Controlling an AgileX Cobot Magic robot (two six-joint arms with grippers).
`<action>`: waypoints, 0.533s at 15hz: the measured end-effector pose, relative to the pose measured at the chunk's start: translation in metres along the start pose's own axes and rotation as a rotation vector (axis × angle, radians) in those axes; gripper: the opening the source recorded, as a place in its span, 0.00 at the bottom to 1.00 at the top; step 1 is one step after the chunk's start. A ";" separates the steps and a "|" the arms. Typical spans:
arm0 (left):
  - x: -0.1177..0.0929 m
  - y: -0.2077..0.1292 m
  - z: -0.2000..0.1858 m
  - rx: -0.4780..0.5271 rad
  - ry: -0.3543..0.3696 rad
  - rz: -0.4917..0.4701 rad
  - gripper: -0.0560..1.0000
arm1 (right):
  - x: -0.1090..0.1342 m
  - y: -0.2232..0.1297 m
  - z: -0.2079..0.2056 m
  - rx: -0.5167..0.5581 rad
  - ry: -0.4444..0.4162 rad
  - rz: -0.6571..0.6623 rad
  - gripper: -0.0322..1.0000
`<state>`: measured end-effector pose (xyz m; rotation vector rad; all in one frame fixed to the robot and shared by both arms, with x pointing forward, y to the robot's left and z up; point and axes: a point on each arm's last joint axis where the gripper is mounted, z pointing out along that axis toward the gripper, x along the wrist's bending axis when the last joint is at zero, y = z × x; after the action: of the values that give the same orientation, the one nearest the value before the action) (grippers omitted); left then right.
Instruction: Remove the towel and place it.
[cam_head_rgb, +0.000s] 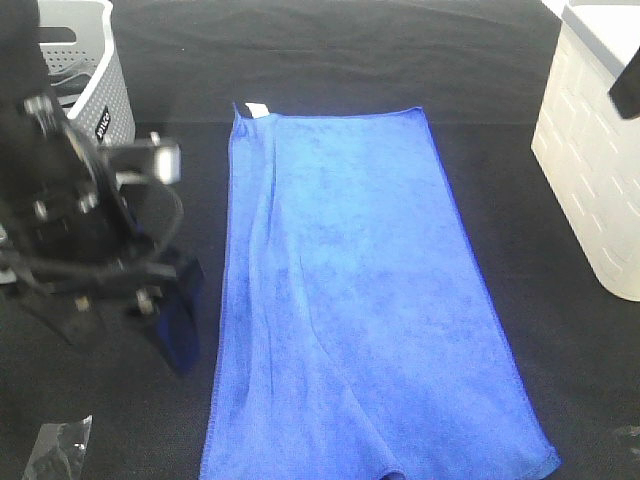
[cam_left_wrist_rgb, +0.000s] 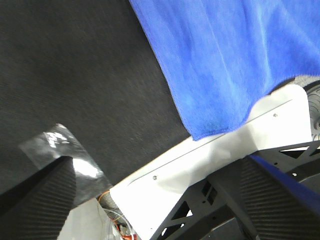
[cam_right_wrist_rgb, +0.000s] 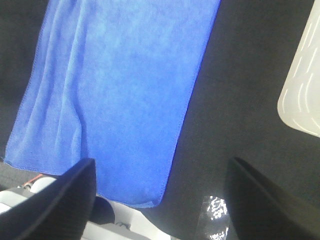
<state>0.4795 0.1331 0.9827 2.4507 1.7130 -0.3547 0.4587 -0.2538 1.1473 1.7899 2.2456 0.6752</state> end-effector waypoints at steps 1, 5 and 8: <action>-0.009 -0.005 0.015 -0.019 0.004 0.012 0.85 | 0.002 -0.003 -0.007 -0.023 0.004 -0.002 0.73; -0.032 -0.001 0.044 -0.074 0.007 -0.007 0.85 | 0.003 -0.005 -0.012 -0.040 0.010 -0.003 0.73; -0.041 0.002 0.080 -0.026 0.026 -0.031 0.85 | 0.004 -0.005 -0.012 -0.037 0.011 -0.002 0.73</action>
<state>0.4588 0.0759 0.9168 2.4235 1.7559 -0.3039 0.4483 -0.2539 1.1554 1.7712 2.2268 0.7235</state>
